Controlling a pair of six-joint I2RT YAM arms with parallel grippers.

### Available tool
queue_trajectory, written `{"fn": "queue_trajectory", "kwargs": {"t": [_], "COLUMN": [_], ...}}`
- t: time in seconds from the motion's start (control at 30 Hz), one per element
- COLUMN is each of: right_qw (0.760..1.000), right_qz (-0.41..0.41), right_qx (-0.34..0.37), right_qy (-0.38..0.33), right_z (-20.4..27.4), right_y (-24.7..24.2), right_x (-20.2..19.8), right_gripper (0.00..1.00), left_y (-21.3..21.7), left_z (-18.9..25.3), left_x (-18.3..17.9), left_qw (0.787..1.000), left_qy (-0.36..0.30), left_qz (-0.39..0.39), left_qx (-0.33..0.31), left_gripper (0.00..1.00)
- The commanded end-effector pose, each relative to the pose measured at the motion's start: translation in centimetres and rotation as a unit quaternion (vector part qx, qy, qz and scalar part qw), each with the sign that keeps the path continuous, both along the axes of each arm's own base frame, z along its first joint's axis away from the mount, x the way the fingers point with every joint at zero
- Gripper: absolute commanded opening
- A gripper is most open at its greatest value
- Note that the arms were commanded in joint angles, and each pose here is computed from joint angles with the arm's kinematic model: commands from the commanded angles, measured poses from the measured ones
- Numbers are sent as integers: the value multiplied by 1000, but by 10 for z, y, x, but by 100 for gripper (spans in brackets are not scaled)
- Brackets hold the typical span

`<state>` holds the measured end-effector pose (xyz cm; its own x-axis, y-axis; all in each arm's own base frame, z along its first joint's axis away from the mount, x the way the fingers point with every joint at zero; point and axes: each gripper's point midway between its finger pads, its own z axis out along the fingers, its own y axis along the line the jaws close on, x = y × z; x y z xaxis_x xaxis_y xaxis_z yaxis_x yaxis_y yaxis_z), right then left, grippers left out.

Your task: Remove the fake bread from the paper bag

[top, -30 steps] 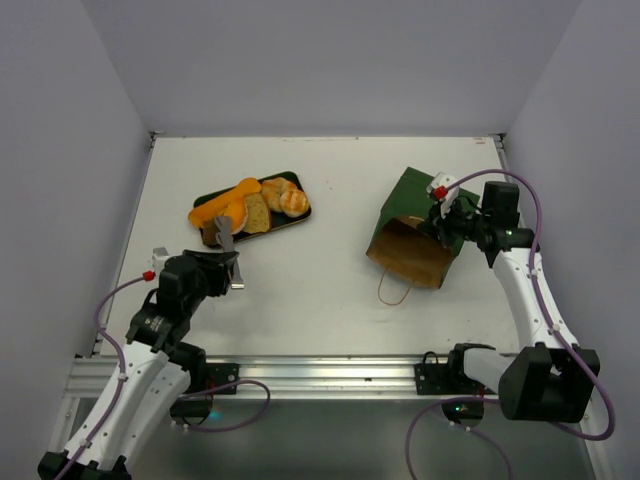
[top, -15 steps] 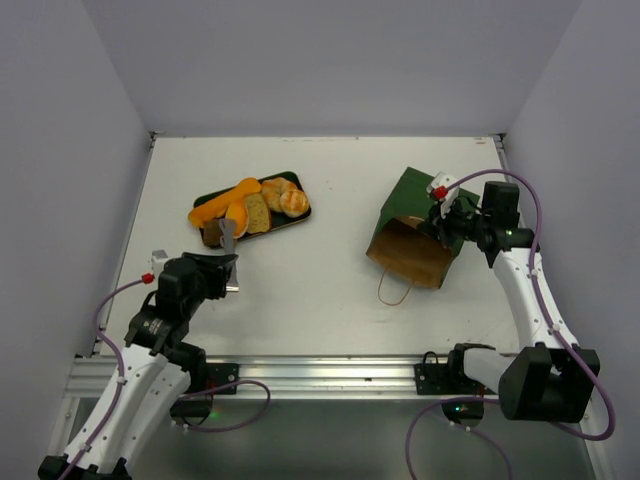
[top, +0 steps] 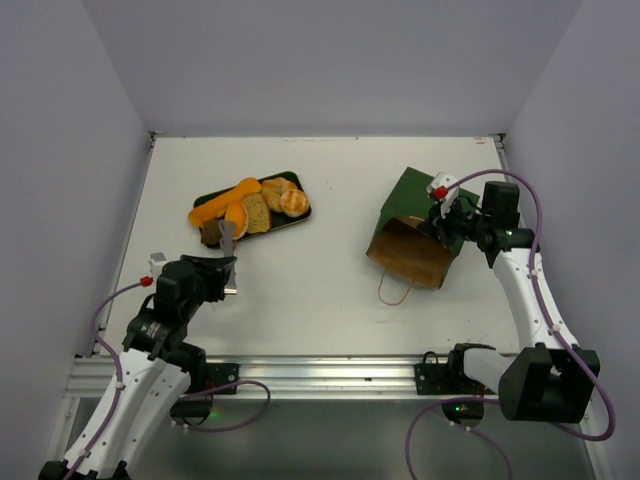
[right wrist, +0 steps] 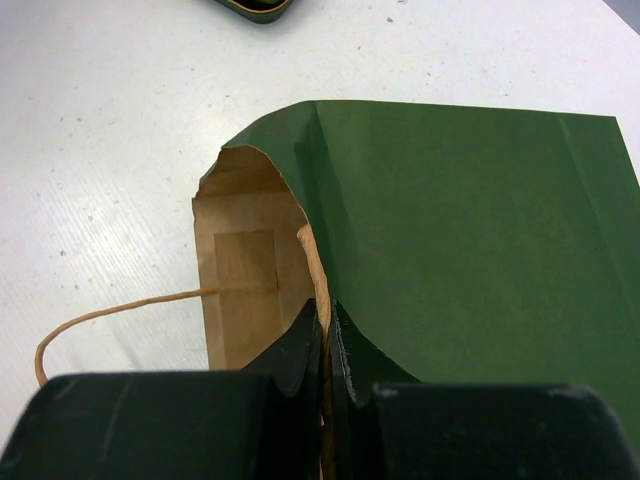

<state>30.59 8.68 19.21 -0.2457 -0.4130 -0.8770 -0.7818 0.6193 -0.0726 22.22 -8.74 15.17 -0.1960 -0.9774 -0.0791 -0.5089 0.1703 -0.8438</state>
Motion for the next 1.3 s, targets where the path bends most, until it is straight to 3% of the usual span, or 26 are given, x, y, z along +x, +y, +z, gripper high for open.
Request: {"fn": "queue_trajectory", "kwargs": {"t": [0.0,1.27], "right_qw": [1000,1000], "right_qz": [10,9], "right_qx": [10,11], "right_qy": [-21,-25], "right_z": [11,14], "right_y": [4,4], "right_x": [-2,-2], "right_gripper": [0,0], "left_y": [3,6], "left_z": [17,8], "left_x": [2,-17], "left_qw": [1000,1000], "left_qy": [-19,-9], "left_qz": [12,7], "left_qx": [-9,-12], "left_gripper": [47,47]}}
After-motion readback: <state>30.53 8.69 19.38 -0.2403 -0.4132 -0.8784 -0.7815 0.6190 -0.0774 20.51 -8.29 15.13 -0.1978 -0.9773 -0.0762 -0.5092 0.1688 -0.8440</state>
